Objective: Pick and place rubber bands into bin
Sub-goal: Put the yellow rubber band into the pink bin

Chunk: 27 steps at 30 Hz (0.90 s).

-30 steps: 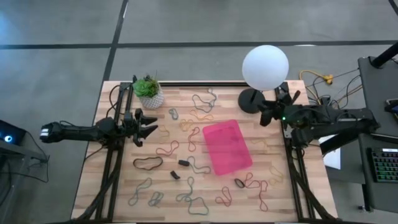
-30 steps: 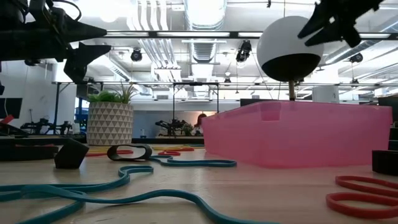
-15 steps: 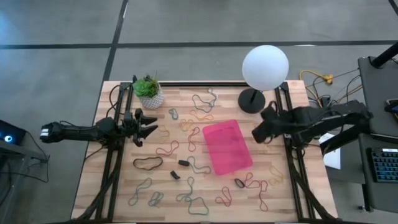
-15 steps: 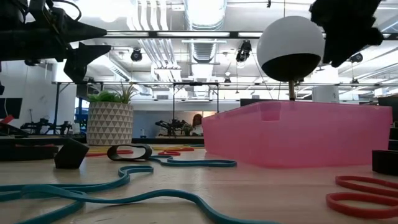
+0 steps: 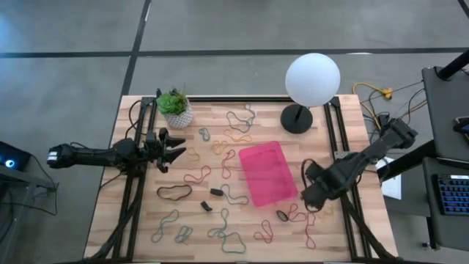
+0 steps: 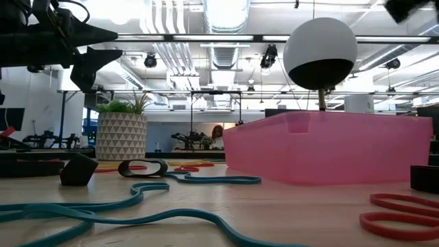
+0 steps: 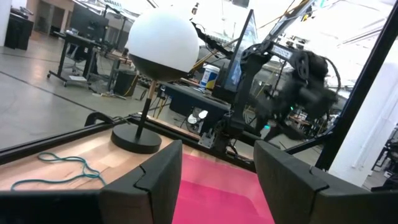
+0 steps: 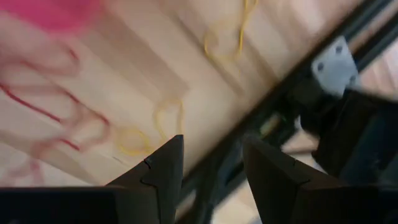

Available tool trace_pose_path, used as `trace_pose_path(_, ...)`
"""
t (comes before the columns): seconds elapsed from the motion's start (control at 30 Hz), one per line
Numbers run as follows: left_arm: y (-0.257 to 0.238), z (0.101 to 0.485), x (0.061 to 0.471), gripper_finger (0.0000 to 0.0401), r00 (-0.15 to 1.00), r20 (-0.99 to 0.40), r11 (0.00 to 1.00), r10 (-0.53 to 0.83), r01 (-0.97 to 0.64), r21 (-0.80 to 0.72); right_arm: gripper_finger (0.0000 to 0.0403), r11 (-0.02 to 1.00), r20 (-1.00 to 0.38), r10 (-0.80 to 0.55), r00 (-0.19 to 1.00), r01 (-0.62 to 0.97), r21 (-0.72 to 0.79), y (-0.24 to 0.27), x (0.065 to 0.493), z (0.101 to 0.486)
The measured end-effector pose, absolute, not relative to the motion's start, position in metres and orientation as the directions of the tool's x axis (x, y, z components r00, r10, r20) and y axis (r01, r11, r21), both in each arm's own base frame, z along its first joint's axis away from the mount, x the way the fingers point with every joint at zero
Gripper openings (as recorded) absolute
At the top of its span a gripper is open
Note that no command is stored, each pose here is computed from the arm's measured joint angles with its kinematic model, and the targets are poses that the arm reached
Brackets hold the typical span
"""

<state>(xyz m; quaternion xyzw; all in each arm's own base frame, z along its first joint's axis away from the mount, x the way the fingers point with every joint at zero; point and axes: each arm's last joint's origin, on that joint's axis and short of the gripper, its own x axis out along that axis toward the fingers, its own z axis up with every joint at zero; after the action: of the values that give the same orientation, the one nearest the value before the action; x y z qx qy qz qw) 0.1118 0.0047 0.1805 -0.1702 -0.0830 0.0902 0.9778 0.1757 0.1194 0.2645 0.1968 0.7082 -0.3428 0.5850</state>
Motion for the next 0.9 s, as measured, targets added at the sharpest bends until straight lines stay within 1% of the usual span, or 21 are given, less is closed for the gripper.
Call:
trace_pose_path(0.07, 0.005, 0.18, 0.112, 0.0184, 0.97, 0.131, 0.926, 0.204, -0.148, -0.348, 0.0153, 0.708, -0.948, -0.139, -0.285, 0.641, -0.296, 0.124, 0.173, 0.253)
trace_pose_path(0.17, 0.005, 0.181, 0.112, 0.0184, 0.97, 0.132, 0.926, 0.205, -0.148, -0.348, 0.0153, 0.747, -0.937, -0.156, -0.314, 0.583, -0.32, 0.121, 0.169, 0.24)
trace_pose_path(0.3, 0.005, 0.181, 0.112, 0.0184, 0.97, 0.132, 0.926, 0.205, -0.148, -0.348, 0.0153, 0.777, -0.966, -0.064, -0.251, 0.594, -0.206, 0.103, 0.166, 0.227)
trace_pose_path(0.4, 0.005, 0.18, 0.112, 0.0184, 0.97, 0.13, 0.926, 0.205, -0.149, -0.347, 0.0153, 0.741, -0.978, -0.025, -0.208, 0.653, -0.157, 0.082, 0.155, 0.218)
trace_pose_path(0.47, 0.005, 0.181, 0.112, 0.0184, 0.97, 0.133, 0.926, 0.205, -0.148, -0.348, 0.0153, 0.693, -0.984, -0.01, -0.179, 0.708, -0.136, 0.067, 0.145, 0.211)
trace_pose_path(0.57, 0.005, 0.181, 0.112, 0.0184, 0.97, 0.133, 0.926, 0.205, -0.148, -0.348, 0.0153, 0.619, -0.996, 0.025, -0.087, 0.784, -0.053, 0.051, 0.138, 0.199)
trace_pose_path(0.7, 0.005, 0.18, 0.112, 0.0184, 0.97, 0.13, 0.926, 0.205, -0.149, -0.348, 0.0153, 0.477, -0.995, -0.093, -0.023, 0.877, -0.065, 0.038, 0.147, 0.204)
trace_pose_path(0.77, 0.005, 0.18, 0.112, 0.0184, 0.97, 0.13, 0.926, 0.205, -0.149, -0.347, 0.0153, 0.339, -0.995, -0.1, -0.001, 0.94, -0.035, 0.032, 0.157, 0.2)
trace_pose_path(0.83, 0.005, 0.18, 0.112, 0.0184, 0.97, 0.131, 0.926, 0.206, -0.149, -0.348, 0.0153, 0.195, -0.995, -0.088, -0.051, 0.978, -0.068, 0.025, 0.162, 0.193)
trace_pose_path(0.9, 0.005, 0.181, 0.112, 0.0184, 0.97, 0.133, 0.926, 0.205, -0.148, -0.348, 0.0153, 0.088, -0.989, -0.095, -0.109, 0.989, -0.117, 0.021, 0.165, 0.187)
